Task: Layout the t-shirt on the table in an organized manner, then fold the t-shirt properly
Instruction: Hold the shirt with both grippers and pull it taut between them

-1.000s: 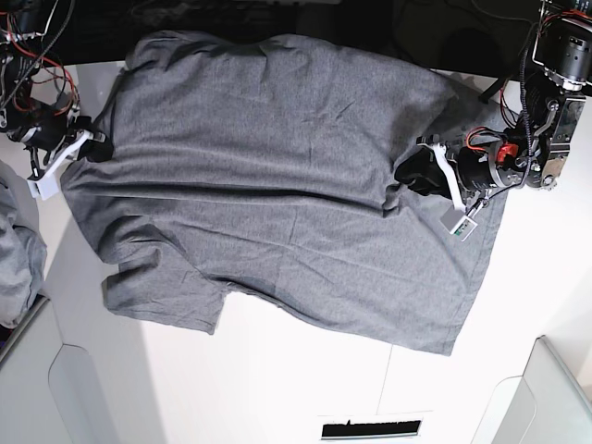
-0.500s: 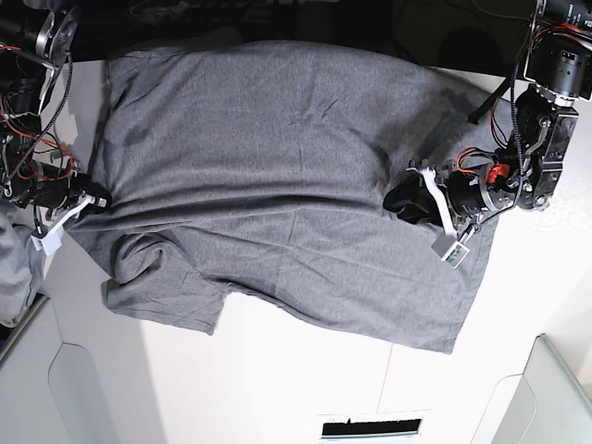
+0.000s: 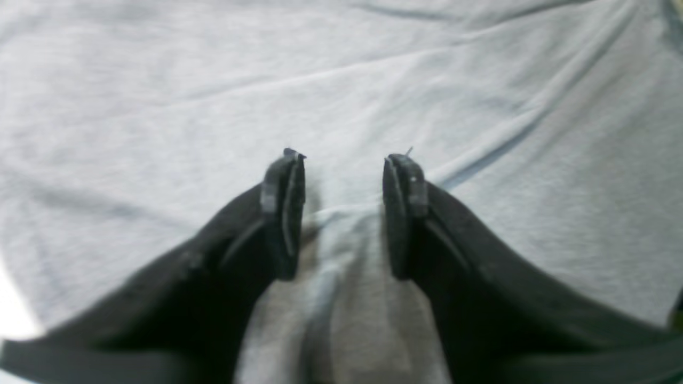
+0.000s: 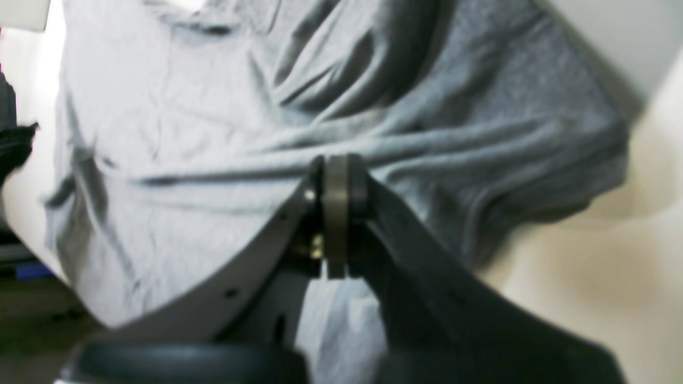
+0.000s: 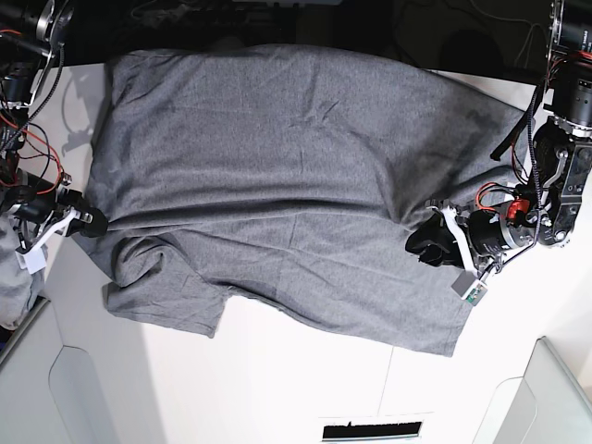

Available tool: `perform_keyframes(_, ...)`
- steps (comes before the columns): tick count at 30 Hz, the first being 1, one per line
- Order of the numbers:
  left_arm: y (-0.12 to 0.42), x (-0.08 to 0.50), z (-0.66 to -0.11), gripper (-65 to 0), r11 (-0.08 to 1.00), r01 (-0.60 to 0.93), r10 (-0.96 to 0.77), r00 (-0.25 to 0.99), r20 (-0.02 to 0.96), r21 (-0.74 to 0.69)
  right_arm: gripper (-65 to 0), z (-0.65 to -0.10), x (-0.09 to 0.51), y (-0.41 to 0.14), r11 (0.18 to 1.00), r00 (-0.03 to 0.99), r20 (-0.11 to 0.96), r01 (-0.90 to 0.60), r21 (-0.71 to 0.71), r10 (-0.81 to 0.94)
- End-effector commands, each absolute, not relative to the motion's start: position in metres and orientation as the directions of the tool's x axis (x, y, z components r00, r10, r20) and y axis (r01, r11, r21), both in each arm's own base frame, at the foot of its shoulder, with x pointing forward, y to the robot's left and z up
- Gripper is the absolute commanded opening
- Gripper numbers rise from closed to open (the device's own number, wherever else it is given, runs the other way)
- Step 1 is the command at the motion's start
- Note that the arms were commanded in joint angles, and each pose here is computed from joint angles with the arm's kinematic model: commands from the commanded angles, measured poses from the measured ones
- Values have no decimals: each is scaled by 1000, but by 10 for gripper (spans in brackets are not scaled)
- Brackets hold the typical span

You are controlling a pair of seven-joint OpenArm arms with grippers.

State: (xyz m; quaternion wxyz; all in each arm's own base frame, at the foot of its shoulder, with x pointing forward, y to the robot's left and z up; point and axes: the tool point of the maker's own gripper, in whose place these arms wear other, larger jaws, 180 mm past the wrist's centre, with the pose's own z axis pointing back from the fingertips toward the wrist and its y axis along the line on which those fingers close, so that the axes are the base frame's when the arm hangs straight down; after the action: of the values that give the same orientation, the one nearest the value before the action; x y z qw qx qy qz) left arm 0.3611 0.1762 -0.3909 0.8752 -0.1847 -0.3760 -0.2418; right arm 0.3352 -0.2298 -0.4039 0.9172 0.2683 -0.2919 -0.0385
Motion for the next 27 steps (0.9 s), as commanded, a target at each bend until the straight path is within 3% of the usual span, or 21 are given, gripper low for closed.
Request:
perform_keyframes(1, 183, 375, -375, -476, 823, 558, -278, 558, 782, -106, -650, -389, 343, -233, 853, 804, 552, -115, 509, -222)
perform_keyframes(4, 196, 385, -374, -604, 866, 496, -266, 554, 789, -57, -650, -397, 330, -230, 842, 823, 522, -105, 529, -225)
perform_keyframes(6, 198, 385, -375, -646, 873, 485, -263, 563, 784, -55, -650, -403, 320, -227, 828, 832, 503, -101, 551, -233)
perform_keyframes(10, 192, 361, -386, -648, 818, 563, -317, 608, 728, -114, -650, -411, 297, -216, 789, 857, 457, -103, 605, -239)
perform_keyframes(13, 193, 342, -381, -648, 808, 553, -251, 637, 729, -205, -650, -415, 277, -211, 780, 872, 435, -108, 616, -223)
perform_keyframes(21, 210, 300, -409, -648, 814, 540, -294, 700, 651, -213, -650, -410, 239, -195, 768, 880, 444, -164, 619, -170)
perform_keyframes(27, 200, 275, -438, -648, 811, 539, -317, 731, 604, -227, -650, -450, 209, -167, 788, 941, 331, -153, 597, -68)
